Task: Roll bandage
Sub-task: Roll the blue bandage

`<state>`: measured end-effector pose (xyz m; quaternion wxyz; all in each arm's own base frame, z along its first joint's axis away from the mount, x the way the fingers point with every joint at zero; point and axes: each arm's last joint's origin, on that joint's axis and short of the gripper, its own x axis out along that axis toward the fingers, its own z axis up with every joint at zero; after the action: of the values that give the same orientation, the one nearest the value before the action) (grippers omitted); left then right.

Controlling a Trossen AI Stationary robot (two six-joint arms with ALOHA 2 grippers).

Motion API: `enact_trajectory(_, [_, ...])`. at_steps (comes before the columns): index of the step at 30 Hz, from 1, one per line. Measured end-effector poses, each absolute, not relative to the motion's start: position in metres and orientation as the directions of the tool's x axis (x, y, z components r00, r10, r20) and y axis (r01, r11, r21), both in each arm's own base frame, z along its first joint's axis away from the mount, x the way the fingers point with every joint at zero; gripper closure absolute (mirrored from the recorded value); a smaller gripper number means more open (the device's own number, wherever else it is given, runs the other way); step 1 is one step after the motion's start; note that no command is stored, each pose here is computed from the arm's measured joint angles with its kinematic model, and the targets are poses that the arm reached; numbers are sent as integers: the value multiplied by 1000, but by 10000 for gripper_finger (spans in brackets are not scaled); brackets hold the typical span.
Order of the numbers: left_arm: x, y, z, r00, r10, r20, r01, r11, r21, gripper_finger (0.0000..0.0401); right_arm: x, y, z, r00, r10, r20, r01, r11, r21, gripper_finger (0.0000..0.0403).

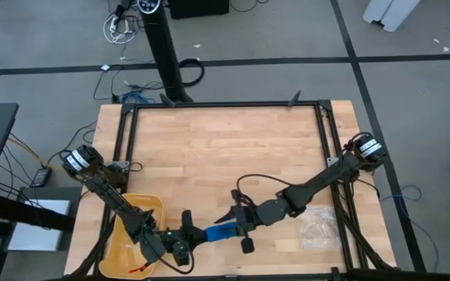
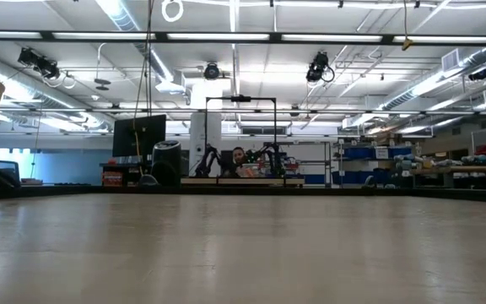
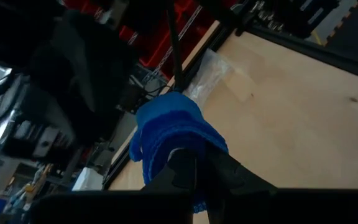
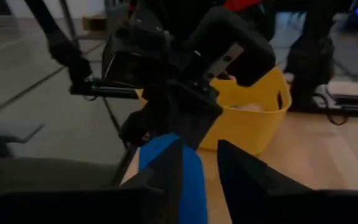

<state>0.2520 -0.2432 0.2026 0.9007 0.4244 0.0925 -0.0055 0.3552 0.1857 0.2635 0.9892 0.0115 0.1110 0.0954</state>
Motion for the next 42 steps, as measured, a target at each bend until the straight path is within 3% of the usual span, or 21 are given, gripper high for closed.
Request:
enact_trajectory(7, [252, -244, 203, 984, 45, -174, 104, 644, 758, 384, 366, 174, 266, 909, 267, -321, -231, 962, 147, 247])
enact_trajectory(13, [254, -246, 207, 985, 43, -169, 101, 648, 755, 384, 371, 169, 259, 867, 355, -351, -279, 927, 249, 248])
enact_trajectory(18, [254, -247, 209, 985, 40, -168, 102, 648, 755, 384, 372, 168, 258, 866, 353, -353, -268, 925, 268, 282])
enact_trajectory(25, [254, -246, 208, 984, 48, -172, 101, 645, 757, 384, 371, 170, 259, 875, 343, -341, -279, 934, 224, 390])
enact_trajectory(32, [254, -246, 208, 984, 48, -173, 102, 646, 757, 384, 369, 176, 258, 872, 350, -343, -294, 934, 204, 399])
enact_trajectory(35, [254, -246, 208, 984, 48, -174, 102, 646, 756, 384, 369, 176, 259, 872, 350, -343, -290, 932, 216, 389])
enact_trajectory(42, [254, -246, 208, 984, 47, -174, 103, 650, 753, 382, 369, 175, 258, 868, 356, -346, -289, 929, 231, 311])
